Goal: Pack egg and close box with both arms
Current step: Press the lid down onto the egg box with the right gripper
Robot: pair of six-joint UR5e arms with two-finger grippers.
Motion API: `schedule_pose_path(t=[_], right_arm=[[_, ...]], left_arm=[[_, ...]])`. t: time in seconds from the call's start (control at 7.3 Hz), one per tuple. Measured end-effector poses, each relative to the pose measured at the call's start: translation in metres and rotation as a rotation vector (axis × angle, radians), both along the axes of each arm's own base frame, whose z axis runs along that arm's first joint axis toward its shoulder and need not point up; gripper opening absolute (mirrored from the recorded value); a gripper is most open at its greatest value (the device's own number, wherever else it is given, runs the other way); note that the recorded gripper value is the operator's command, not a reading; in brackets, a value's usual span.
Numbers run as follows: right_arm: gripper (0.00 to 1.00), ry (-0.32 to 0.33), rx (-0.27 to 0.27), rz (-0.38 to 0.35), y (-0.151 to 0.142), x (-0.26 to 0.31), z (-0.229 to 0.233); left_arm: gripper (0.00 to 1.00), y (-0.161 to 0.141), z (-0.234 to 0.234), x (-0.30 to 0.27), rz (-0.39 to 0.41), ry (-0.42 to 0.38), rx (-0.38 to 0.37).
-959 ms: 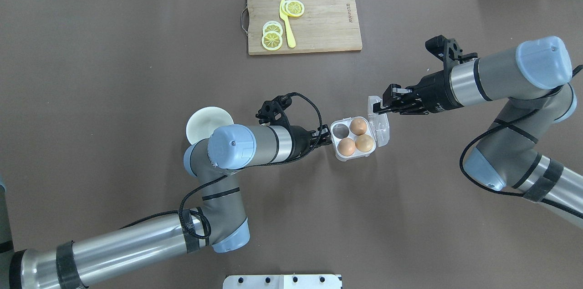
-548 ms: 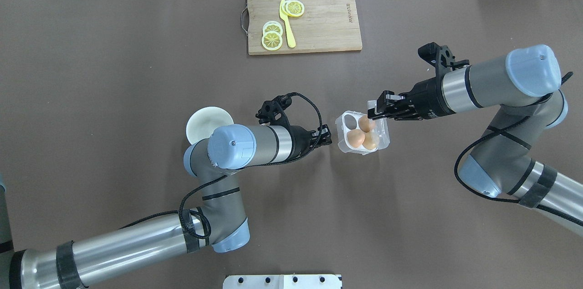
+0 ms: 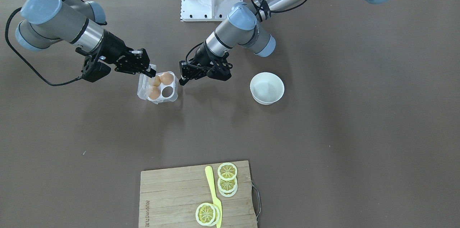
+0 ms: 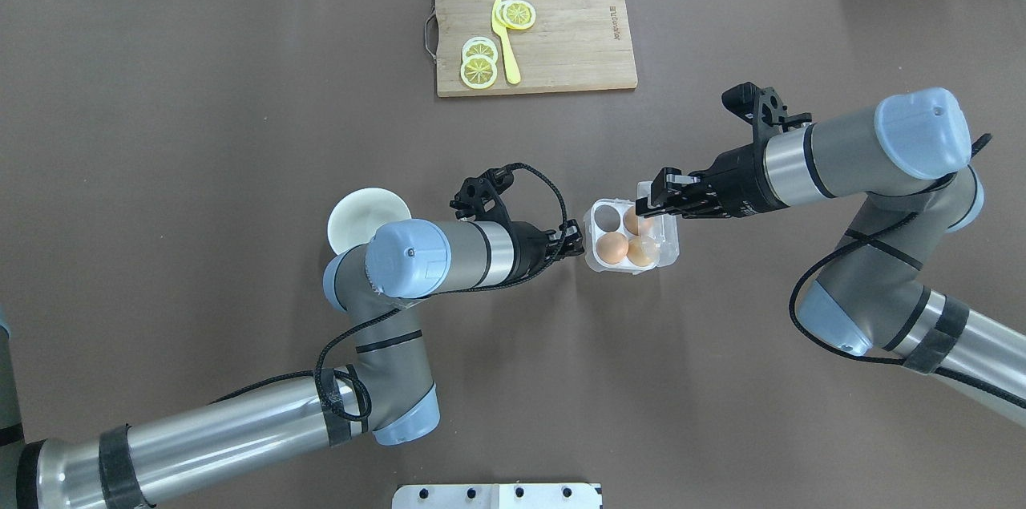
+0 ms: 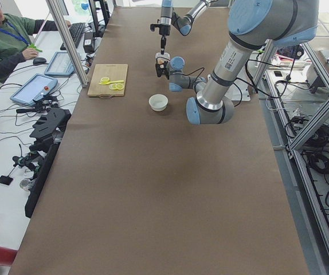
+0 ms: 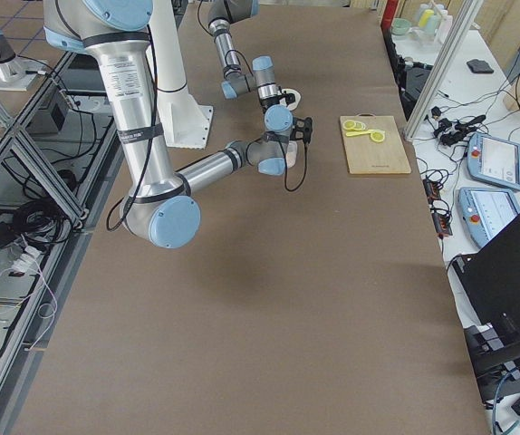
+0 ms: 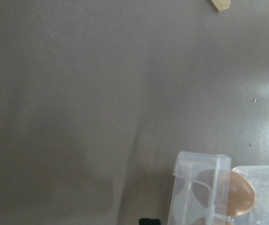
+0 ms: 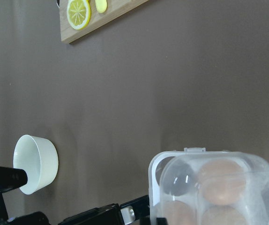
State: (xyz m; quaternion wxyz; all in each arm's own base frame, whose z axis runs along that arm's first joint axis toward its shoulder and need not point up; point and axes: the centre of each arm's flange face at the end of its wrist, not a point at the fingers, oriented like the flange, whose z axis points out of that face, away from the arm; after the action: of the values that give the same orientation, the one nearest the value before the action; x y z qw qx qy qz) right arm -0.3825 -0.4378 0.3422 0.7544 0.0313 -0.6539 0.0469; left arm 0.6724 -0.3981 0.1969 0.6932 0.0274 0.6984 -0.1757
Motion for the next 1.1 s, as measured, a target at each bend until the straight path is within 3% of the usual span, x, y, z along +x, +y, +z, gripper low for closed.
schedule_pose_path(t=[1.1], right_arm=[[0.32, 0.027, -0.005, 0.014, 0.004, -0.039, -0.028]], left_arm=[[0.00, 0.001, 0.000, 0.000, 0.001, 0.001, 0.000]])
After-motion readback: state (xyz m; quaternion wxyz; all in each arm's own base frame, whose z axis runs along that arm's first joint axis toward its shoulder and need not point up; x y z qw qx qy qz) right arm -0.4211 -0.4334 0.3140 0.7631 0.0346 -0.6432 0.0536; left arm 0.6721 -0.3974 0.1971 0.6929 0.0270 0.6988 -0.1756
